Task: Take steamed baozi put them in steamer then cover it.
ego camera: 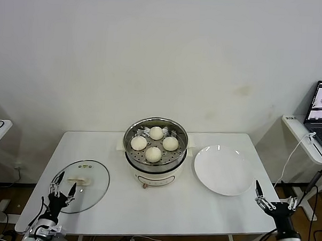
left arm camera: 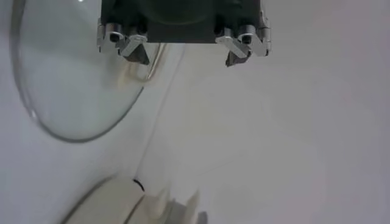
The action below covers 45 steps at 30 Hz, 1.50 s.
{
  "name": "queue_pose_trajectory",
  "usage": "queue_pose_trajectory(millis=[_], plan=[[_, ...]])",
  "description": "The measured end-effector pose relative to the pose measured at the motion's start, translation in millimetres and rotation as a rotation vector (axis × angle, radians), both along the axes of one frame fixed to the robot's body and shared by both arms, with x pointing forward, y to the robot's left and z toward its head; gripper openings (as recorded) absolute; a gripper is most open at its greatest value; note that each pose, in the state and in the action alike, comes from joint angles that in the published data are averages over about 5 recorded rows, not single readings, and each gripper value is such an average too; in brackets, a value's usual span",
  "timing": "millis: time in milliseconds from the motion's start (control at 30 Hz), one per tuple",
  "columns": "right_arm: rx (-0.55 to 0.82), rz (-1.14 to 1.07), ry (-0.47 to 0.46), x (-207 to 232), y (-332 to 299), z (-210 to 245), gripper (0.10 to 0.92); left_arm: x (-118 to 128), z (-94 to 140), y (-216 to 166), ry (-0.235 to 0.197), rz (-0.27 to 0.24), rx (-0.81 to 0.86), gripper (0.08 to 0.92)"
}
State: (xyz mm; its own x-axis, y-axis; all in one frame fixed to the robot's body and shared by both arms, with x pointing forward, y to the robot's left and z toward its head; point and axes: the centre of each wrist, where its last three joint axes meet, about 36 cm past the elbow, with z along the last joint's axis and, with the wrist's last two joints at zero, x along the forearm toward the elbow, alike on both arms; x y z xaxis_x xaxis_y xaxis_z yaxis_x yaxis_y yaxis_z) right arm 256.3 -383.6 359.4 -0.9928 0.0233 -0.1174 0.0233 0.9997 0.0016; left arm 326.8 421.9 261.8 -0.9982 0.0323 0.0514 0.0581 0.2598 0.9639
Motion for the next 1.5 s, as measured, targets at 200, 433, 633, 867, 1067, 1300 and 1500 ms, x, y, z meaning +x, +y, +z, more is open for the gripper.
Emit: queue_pose_trajectory(millis=[200, 433, 633, 867, 1067, 1300, 1500], plan=[[0.015, 0.005, -0.006, -3.8, 7.7, 1.5, 0.823, 13.0, -1.3, 2.5, 0.002, -0.015, 0.043, 0.823], [0.024, 0.007, -0.015, -7.3, 10.2, 5.8, 0.823, 26.4, -3.5, 6.6, 0.005, -0.024, 0.080, 0.823], [0.033, 0.008, -0.022, -9.2, 12.7, 8.5, 0.823, 37.5, -5.7, 8.7, 0.006, -0.023, 0.097, 0.823], [0.041, 0.011, -0.030, -9.5, 15.4, 11.0, 0.823, 49.4, -6.2, 10.3, -0.003, -0.019, 0.109, 0.817], [0.048, 0.014, -0.037, -8.7, 18.1, 12.0, 0.823, 52.4, -10.8, 10.0, 0.001, -0.018, 0.115, 0.680], [0.053, 0.012, -0.044, -8.1, 17.8, 14.3, 0.823, 52.7, -17.3, 8.8, 0.002, -0.018, 0.122, 0.481], [0.058, 0.010, -0.052, -6.6, 17.5, 16.9, 0.823, 49.4, -24.1, 5.4, 0.001, -0.022, 0.129, 0.308]])
